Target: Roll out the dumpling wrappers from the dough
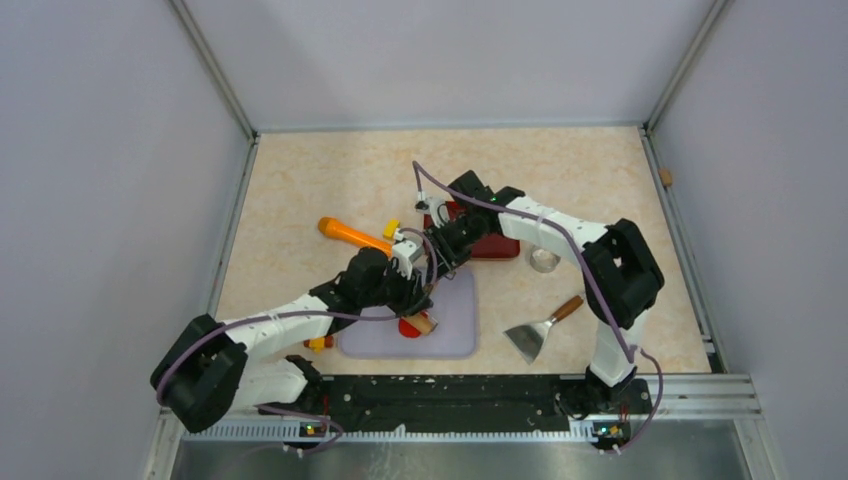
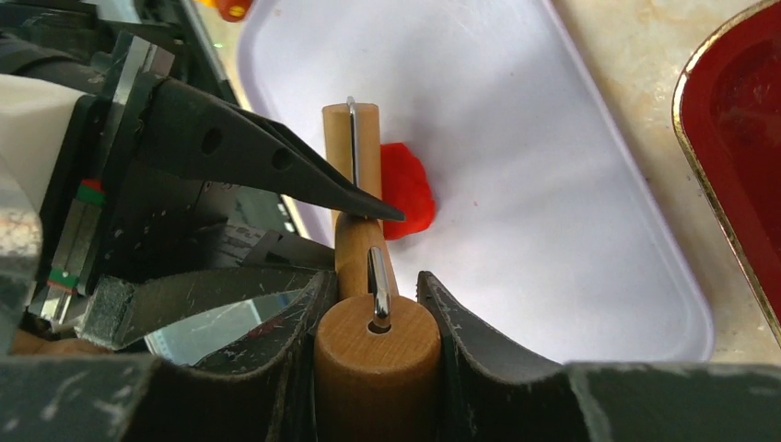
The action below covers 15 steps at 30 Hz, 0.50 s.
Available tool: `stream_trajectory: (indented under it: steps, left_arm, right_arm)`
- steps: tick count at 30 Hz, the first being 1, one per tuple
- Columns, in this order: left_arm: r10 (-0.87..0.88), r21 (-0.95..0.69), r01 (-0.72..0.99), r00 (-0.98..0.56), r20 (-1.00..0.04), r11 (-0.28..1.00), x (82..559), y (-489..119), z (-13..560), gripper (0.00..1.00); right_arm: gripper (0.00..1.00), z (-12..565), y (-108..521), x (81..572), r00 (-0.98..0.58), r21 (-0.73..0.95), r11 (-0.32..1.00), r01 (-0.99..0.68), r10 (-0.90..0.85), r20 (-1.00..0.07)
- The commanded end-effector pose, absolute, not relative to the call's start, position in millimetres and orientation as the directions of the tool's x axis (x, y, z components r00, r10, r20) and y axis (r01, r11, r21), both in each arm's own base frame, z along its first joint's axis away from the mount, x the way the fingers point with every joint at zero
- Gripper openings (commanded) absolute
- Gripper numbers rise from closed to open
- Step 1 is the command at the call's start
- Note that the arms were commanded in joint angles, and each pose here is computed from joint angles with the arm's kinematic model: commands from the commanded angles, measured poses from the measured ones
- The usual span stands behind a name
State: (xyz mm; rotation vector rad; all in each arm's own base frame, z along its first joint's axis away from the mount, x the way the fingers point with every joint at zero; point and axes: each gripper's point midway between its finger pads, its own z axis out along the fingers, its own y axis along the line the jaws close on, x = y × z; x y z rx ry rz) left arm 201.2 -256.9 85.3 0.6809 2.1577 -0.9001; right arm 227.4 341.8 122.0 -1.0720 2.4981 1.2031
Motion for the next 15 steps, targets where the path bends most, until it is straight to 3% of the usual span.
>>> stream_trajectory:
  steps: [1, 9, 15]
  left_arm:
    - [0.053, -0.444, 0.532, -0.682, -0.73, 0.721, 219, -248, 61, 0.0]
    - [0.101, -0.441, 0.513, -0.729, -0.677, 0.737, 224, -257, 2, 0.0]
    - [0.108, -0.45, 0.528, -0.726, -0.679, 0.72, 239, -277, -7, 0.0]
  right_arm:
    - [0.0, 75, 324, 244, -0.724, 0.469, 0.554, -0.687, -0.574, -0.382]
    - [0.0, 55, 301, 259, -0.726, 0.329, 0.648, -0.687, -0.59, -0.354]
    - [0.0, 55, 293, 265, -0.716, 0.28, 0.663, -0.695, -0.599, -0.359]
